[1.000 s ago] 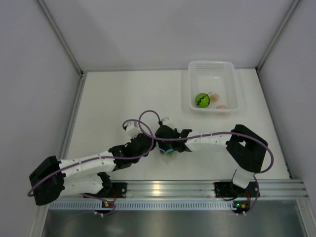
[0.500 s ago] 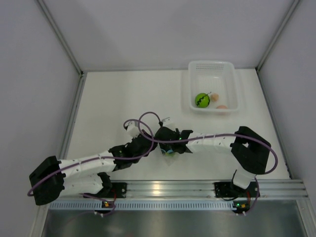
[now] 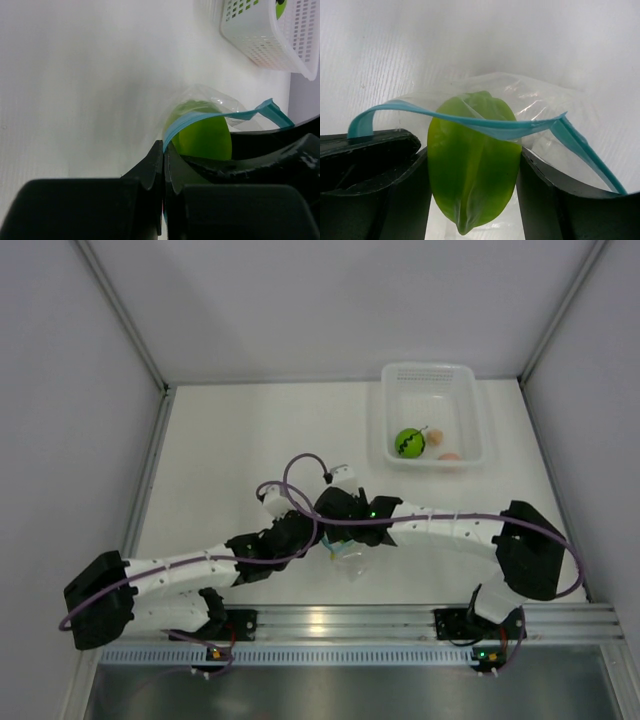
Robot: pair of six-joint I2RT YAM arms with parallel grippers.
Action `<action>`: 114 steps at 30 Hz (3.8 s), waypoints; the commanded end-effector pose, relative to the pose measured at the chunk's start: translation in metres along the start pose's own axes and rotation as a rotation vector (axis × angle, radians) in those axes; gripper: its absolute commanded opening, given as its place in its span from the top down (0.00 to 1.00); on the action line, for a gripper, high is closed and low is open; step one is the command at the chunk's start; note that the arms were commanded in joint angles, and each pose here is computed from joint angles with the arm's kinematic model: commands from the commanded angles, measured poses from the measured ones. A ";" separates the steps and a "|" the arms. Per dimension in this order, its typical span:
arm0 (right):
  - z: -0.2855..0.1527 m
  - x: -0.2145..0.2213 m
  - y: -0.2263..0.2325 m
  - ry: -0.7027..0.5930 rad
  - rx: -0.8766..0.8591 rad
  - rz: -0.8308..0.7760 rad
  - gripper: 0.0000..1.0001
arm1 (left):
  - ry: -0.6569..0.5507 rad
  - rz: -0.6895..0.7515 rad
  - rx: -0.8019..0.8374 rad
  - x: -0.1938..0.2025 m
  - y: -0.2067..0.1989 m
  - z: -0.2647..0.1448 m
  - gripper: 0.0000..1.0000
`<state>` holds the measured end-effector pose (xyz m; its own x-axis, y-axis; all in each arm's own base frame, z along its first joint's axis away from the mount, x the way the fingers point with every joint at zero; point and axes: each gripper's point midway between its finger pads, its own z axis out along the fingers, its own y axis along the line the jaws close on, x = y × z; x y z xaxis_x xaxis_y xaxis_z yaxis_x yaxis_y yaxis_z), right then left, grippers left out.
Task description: Open the zip-top bag and remove the fake food
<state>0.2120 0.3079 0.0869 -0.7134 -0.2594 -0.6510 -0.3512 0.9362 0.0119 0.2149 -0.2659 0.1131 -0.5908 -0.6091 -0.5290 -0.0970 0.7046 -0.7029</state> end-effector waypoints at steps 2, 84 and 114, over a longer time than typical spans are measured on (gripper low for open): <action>-0.031 -0.043 0.018 -0.128 -0.075 0.061 0.79 | -0.025 -0.043 0.065 -0.005 -0.031 0.002 1.00; 0.052 -0.258 -0.399 -0.260 0.378 0.446 0.10 | -0.258 0.181 -0.065 -0.151 -0.012 -0.068 1.00; -0.234 -0.123 -0.227 -0.688 -0.070 0.356 0.01 | -0.223 0.718 -0.886 -0.264 0.041 0.073 1.00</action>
<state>0.2576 0.0685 0.3452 -0.2461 0.3065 -0.9195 -0.1961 0.9133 0.3569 0.4100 -0.1123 0.1737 -0.6012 -0.0284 -0.7986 -0.3552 0.9047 0.2353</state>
